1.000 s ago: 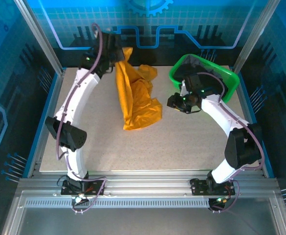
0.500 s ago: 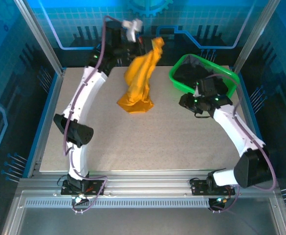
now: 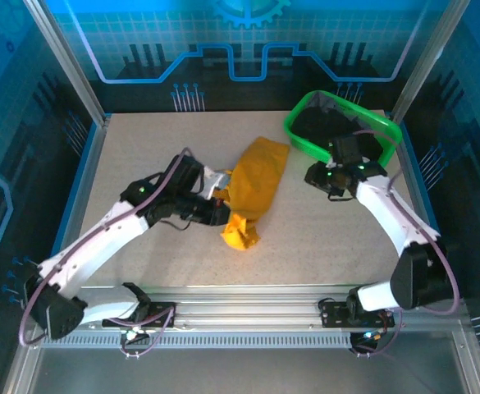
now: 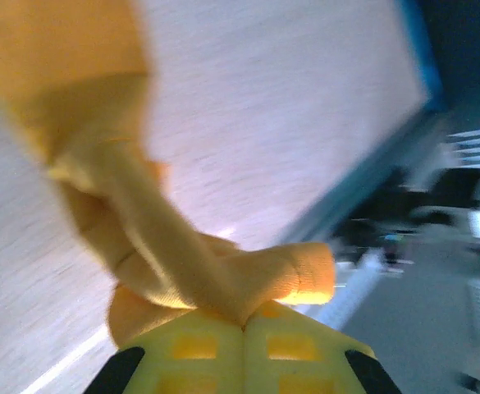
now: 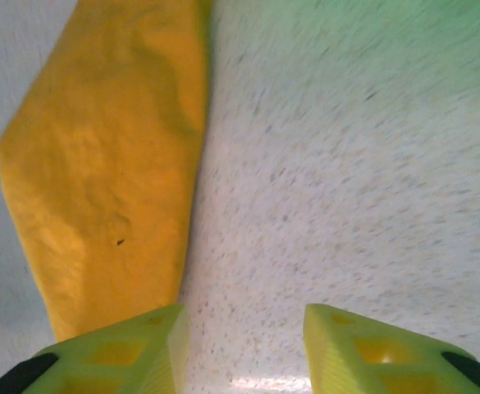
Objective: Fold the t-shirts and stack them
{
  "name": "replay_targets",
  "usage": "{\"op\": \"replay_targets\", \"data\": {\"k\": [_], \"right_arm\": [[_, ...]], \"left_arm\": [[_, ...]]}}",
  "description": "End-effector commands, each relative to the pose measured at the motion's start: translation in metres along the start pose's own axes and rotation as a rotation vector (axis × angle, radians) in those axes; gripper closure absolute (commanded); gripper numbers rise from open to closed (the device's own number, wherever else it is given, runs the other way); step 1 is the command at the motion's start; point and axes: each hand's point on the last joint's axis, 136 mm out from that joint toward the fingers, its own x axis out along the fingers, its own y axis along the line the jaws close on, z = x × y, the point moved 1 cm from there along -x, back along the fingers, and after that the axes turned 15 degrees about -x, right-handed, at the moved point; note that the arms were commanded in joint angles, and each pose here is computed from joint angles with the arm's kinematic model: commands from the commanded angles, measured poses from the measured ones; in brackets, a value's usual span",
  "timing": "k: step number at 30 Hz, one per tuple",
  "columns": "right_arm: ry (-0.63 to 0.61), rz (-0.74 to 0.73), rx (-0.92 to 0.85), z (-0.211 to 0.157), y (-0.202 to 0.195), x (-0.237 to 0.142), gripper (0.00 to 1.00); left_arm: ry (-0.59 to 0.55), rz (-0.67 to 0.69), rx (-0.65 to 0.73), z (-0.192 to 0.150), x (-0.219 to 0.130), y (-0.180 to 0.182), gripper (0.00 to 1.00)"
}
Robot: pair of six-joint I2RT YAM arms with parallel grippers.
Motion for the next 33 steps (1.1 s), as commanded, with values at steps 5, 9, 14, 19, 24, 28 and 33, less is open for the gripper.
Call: {"op": "replay_targets", "data": {"k": [5, 9, 14, 19, 24, 28, 33], "right_arm": [[0.238, 0.102, -0.096, -0.041, 0.059, 0.073, 0.46], [0.265, 0.059, -0.035, -0.045, 0.049, 0.110, 0.45], [0.257, 0.039, -0.018, -0.025, 0.043, 0.140, 0.49], [0.228, 0.066, -0.008, -0.006, 0.054, 0.154, 0.53], [0.234, 0.070, 0.042, -0.007, 0.055, 0.164, 0.62], [0.244, 0.066, 0.066, -0.008, 0.054, 0.170, 0.79], [0.203, 0.045, 0.061, 0.002, 0.052, 0.156, 1.00]], "left_arm": [[-0.268, 0.367, -0.281, 0.014, -0.035, 0.105, 1.00], [-0.329, 0.356, -0.345, 0.027, -0.043, 0.108, 1.00], [-0.367, 0.376, -0.346, 0.035, -0.057, 0.109, 1.00], [-0.391, 0.368, -0.352, 0.042, -0.067, 0.108, 1.00], [-0.417, 0.362, -0.356, 0.048, -0.072, 0.107, 1.00], [-0.437, 0.358, -0.360, 0.054, -0.077, 0.107, 1.00], [-0.477, 0.332, -0.384, 0.066, -0.083, 0.107, 1.00]]}}
